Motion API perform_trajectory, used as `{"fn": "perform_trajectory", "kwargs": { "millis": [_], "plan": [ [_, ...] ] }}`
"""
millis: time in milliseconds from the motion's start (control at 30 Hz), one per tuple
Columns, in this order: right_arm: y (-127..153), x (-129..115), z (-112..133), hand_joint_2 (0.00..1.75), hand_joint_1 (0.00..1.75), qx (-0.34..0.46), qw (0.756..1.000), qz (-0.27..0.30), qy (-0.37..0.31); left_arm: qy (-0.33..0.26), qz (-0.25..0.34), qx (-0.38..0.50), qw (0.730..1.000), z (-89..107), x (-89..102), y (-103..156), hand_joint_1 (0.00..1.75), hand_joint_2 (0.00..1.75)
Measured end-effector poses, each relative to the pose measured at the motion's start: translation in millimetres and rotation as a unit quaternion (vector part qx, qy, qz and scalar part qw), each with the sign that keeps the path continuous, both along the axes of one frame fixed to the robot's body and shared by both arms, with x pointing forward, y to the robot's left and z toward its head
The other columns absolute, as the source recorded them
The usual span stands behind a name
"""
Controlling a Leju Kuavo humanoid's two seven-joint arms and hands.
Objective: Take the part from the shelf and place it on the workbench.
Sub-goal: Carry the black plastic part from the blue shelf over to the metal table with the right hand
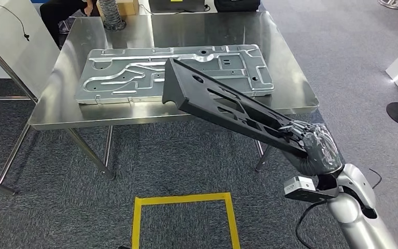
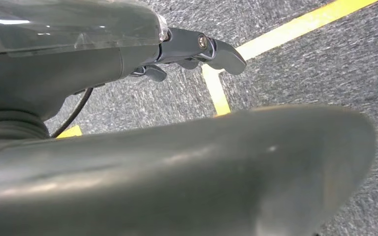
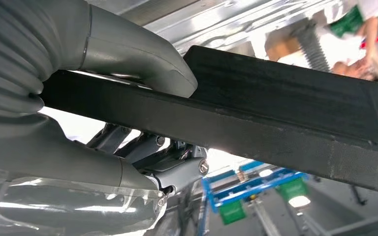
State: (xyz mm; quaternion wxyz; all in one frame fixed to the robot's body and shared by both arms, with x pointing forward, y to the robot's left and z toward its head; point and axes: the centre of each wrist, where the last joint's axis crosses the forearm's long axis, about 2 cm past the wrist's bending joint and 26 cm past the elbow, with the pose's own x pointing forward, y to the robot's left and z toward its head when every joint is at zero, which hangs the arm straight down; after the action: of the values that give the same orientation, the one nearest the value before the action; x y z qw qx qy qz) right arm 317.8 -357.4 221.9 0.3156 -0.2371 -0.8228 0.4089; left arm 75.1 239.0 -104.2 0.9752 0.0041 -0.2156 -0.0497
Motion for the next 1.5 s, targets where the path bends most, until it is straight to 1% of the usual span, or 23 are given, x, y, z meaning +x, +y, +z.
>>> {"fn": "perform_trajectory", "kwargs": {
  "millis": [267, 667, 933, 1233, 1500],
  "plan": [
    [27.5, 15.2, -7.9, 1.75, 1.75, -0.013, 0.998, 0.051, 0.026, -0.001, 0.010, 0.001, 1.000, -0.4, -2.9, -0.5, 0.00, 0.00],
    [41.0, 34.3, -7.6, 1.75, 1.75, -0.018, 0.995, 0.087, 0.044, -0.001, 0.020, 0.005, 1.000, -1.6, -10.7, -0.8, 0.00, 0.00],
    [47.2, 42.9, -6.0, 1.75, 1.75, -0.027, 0.993, 0.097, 0.053, -0.004, 0.026, 0.007, 1.000, -2.2, -14.1, 0.3, 0.00, 0.00],
    [49.2, 44.3, -11.1, 1.75, 1.75, -0.036, 0.992, 0.100, 0.065, -0.002, 0.027, 0.006, 1.000, -2.6, -16.5, 0.3, 0.00, 0.00],
    [47.8, 45.7, -8.8, 1.75, 1.75, -0.040, 0.992, 0.098, 0.063, -0.004, 0.027, 0.005, 1.000, -2.3, -15.1, -0.7, 0.00, 0.00]
  ]
}}
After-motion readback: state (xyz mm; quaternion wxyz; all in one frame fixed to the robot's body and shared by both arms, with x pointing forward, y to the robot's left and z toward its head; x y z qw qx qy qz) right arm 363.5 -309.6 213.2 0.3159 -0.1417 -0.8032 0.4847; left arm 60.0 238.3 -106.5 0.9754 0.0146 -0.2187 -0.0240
